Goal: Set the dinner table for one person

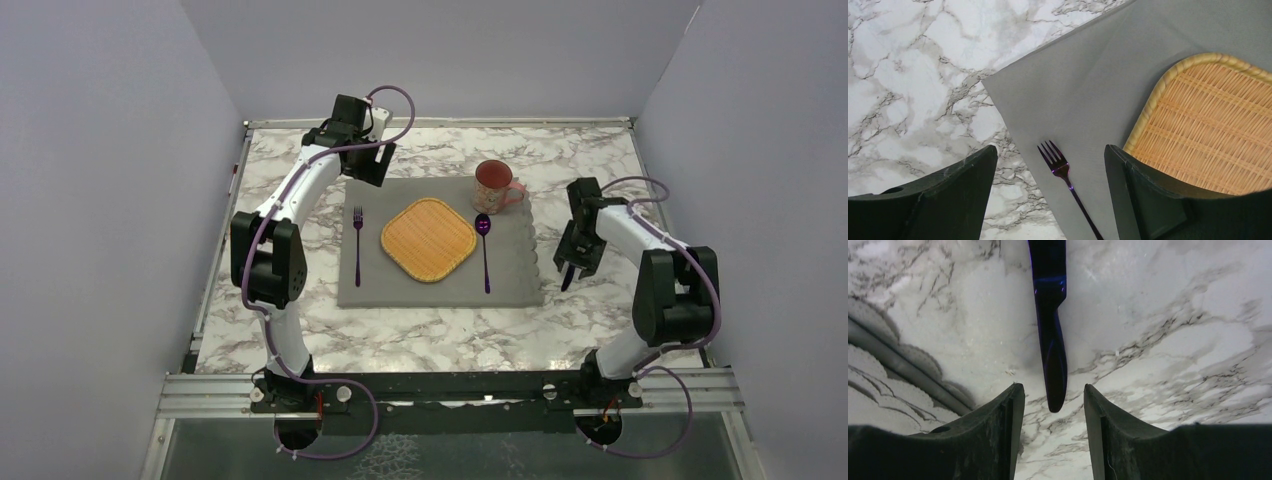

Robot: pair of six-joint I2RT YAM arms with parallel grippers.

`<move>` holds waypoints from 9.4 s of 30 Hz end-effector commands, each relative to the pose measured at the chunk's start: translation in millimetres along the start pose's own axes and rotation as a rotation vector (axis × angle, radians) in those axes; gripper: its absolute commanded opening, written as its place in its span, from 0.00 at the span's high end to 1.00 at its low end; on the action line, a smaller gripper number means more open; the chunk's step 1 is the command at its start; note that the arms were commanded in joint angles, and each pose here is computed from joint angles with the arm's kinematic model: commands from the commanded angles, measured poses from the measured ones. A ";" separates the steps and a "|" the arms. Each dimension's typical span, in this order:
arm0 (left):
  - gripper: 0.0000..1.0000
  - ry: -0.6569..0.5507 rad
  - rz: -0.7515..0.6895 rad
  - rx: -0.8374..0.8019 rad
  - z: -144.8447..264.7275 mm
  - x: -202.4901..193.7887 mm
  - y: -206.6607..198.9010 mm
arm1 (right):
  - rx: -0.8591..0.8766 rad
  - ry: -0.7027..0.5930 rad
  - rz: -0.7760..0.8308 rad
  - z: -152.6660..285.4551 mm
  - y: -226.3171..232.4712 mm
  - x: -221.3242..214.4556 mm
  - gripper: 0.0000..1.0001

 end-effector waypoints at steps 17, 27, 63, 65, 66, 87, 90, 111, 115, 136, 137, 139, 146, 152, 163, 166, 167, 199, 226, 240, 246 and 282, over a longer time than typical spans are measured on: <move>0.19 -0.056 -0.002 -0.021 18.2 9.8 -2.5 | 0.013 -0.019 -0.018 -38.1 -12.6 42.7 0.51; 0.19 -0.071 -0.025 -0.010 20.7 14.8 -1.0 | 0.009 0.008 -0.026 -50.5 -11.2 34.0 0.70; 0.19 -0.052 -0.003 -0.036 12.2 14.3 -4.1 | 0.056 -0.073 -0.028 6.4 -12.7 31.3 0.99; 0.19 -0.054 -0.005 -0.037 12.5 14.9 -4.3 | 0.052 -0.082 -0.033 8.4 -13.0 32.5 0.99; 0.19 -0.053 -0.006 -0.036 12.4 14.7 -4.2 | 0.047 -0.082 -0.033 8.8 -13.5 32.7 0.99; 0.16 -0.178 -0.298 -0.246 75.1 34.9 -63.1 | -0.018 -0.119 -0.075 32.7 -23.5 39.5 0.60; 0.16 -0.144 -0.332 -0.336 86.3 24.5 -87.0 | -0.021 -0.118 -0.083 34.9 -23.7 41.1 0.60; 0.11 0.006 -0.405 -0.747 90.2 -11.8 -223.0 | 0.079 -0.118 -0.239 27.7 -47.8 36.2 0.55; 0.12 0.064 -0.370 -0.790 73.8 -16.6 -242.1 | 0.119 -0.118 -0.225 24.2 -61.6 42.1 0.55; 0.14 0.117 -0.526 -0.586 28.8 -79.2 -322.9 | 0.232 -0.147 -0.123 7.7 -65.4 85.2 0.56; 0.15 0.114 -0.523 -0.555 24.7 -81.3 -323.4 | 0.233 -0.149 -0.119 7.4 -65.5 86.3 0.56; 0.15 0.106 -0.524 -0.504 17.3 -86.0 -326.7 | 0.240 -0.148 -0.113 5.2 -64.6 87.5 0.56; 0.15 0.136 -0.532 -0.498 0.0 -109.8 -350.6 | 0.280 -0.134 -0.096 -1.7 -60.0 88.3 0.57; 0.15 0.134 -0.532 -0.527 -3.4 -117.9 -371.0 | 0.319 -0.090 -0.081 -11.5 -55.2 91.2 0.57; 0.15 0.110 -0.549 -0.520 3.3 -118.5 -375.6 | 0.264 -0.041 -0.080 -26.6 -59.0 92.4 0.58; 0.15 0.101 -0.547 -0.521 8.5 -115.8 -374.4 | 0.251 -0.035 -0.079 -30.7 -59.9 92.6 0.58; 0.15 0.098 -0.546 -0.520 9.8 -114.7 -373.8 | 0.248 -0.031 -0.077 -32.7 -59.7 92.6 0.58; 0.14 0.043 -0.520 -0.456 25.2 -87.8 -343.1 | 0.070 0.023 0.066 -52.0 -28.3 86.4 0.62; 0.14 0.052 -0.511 -0.460 25.8 -87.8 -339.9 | 0.029 -0.102 0.114 18.1 -15.5 74.8 0.97; 0.14 0.081 -0.485 -0.493 30.7 -91.8 -338.0 | 0.052 -0.042 0.102 11.1 -14.3 49.5 0.79; 0.14 0.065 -0.449 -0.476 28.8 -79.3 -328.1 | 0.079 -0.004 0.088 11.1 -13.3 32.5 0.76; 0.13 0.048 -0.399 -0.451 31.5 -62.7 -304.4 | 0.120 0.148 0.068 -45.7 -3.2 -14.9 0.66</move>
Point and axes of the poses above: each gripper's point midway between its finger pads, its own z axis back along the fingers, its own y axis along the line the jaws close on, x = y × z, the point moved 7 cm from there along z, back along the fingers, and after that the axes turned 15 degrees about z, right-handed, at the moved point
